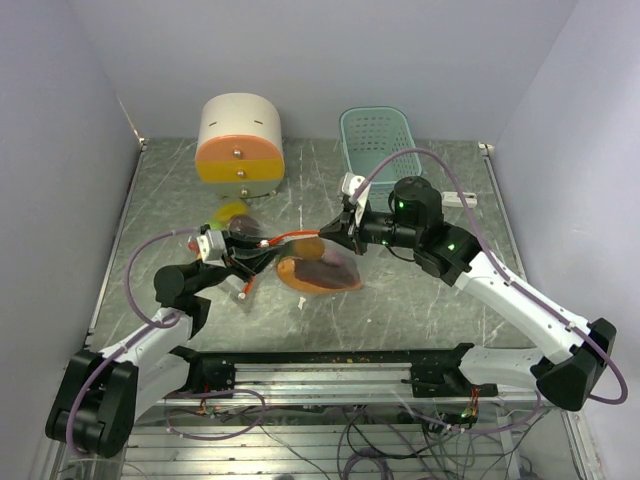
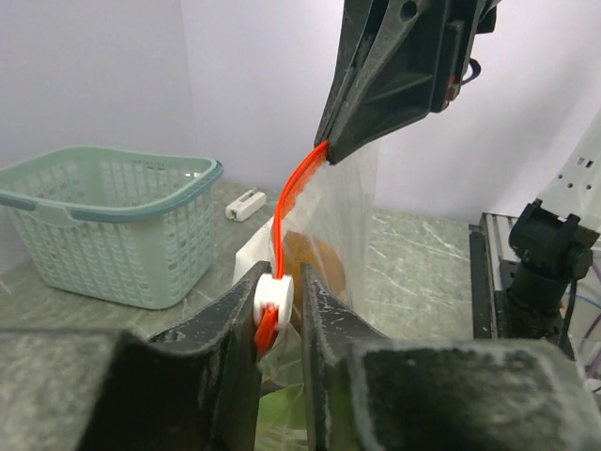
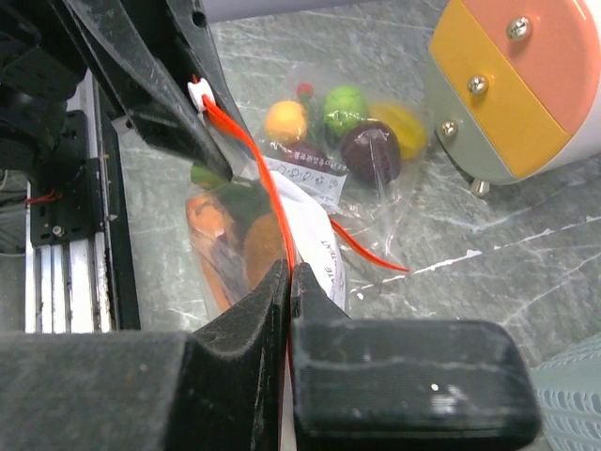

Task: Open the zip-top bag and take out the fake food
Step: Pick up the zipper food storage bag at the center of the board, then unzip the zipper food storage bag at the center of the board.

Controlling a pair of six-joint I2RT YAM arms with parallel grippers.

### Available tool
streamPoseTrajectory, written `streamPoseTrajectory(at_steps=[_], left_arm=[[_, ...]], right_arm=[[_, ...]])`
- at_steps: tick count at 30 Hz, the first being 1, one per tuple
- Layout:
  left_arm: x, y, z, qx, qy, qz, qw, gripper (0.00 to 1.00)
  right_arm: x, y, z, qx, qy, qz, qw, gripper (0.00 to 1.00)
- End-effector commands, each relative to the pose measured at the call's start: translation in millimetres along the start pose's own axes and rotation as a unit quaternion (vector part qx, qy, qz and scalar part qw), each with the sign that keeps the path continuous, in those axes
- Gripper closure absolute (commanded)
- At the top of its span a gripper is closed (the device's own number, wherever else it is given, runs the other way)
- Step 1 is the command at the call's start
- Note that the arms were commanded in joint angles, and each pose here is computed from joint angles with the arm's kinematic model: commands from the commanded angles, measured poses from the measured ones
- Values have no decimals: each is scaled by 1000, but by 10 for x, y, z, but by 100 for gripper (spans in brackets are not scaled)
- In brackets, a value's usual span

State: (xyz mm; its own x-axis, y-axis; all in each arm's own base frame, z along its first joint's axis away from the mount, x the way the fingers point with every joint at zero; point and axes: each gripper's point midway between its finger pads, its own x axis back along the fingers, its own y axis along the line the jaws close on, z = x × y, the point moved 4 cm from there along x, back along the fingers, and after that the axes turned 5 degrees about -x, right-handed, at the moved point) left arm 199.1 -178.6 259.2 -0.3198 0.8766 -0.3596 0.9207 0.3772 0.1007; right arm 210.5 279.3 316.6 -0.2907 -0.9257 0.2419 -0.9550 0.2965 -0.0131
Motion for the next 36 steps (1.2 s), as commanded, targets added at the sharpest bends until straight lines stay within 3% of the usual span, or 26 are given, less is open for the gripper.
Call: streamPoseTrajectory(at_steps=[1, 2, 6, 8, 15, 19, 23, 27, 32, 33, 36], left_arm=[[-10, 38, 50, 3, 7, -2, 1000, 59], [-15, 38, 59, 6, 7, 0, 1000, 50], [-21, 36, 78, 10, 3, 5, 1000, 31], [-21, 45, 95, 13, 6, 4, 1000, 31], [4, 82, 69, 1, 8, -20, 1000, 53], [20, 91, 43, -4, 11, -32, 999, 72], [45, 124, 47, -10, 13, -51, 999, 75], [48, 137, 57, -11, 15, -55, 998, 91], [41, 259, 240, 4, 57, -73, 996, 93], [39, 277, 285, 6, 67, -73, 995, 93], [22, 281, 392, 13, 80, -55, 995, 93]], right_arm=[[8, -39, -423, 19, -60, 3, 998, 100], [11, -36, -444, 19, -62, 1, 998, 100], [28, -14, -496, 21, -69, -6, 997, 100], [37, -10, -502, 22, -70, -5, 997, 100], [63, 12, -441, 19, -64, -6, 998, 100], [47, 9, -341, 15, -53, -5, 999, 100], [-4, -25, -182, 5, -30, 3, 1000, 100], [-64, -50, -67, -5, -17, 5, 1000, 100], [-178, -72, 36, -24, -8, 0, 1000, 100], [-202, -58, 47, -31, -9, -8, 999, 98], [-276, -16, 60, -40, -11, -33, 999, 73]])
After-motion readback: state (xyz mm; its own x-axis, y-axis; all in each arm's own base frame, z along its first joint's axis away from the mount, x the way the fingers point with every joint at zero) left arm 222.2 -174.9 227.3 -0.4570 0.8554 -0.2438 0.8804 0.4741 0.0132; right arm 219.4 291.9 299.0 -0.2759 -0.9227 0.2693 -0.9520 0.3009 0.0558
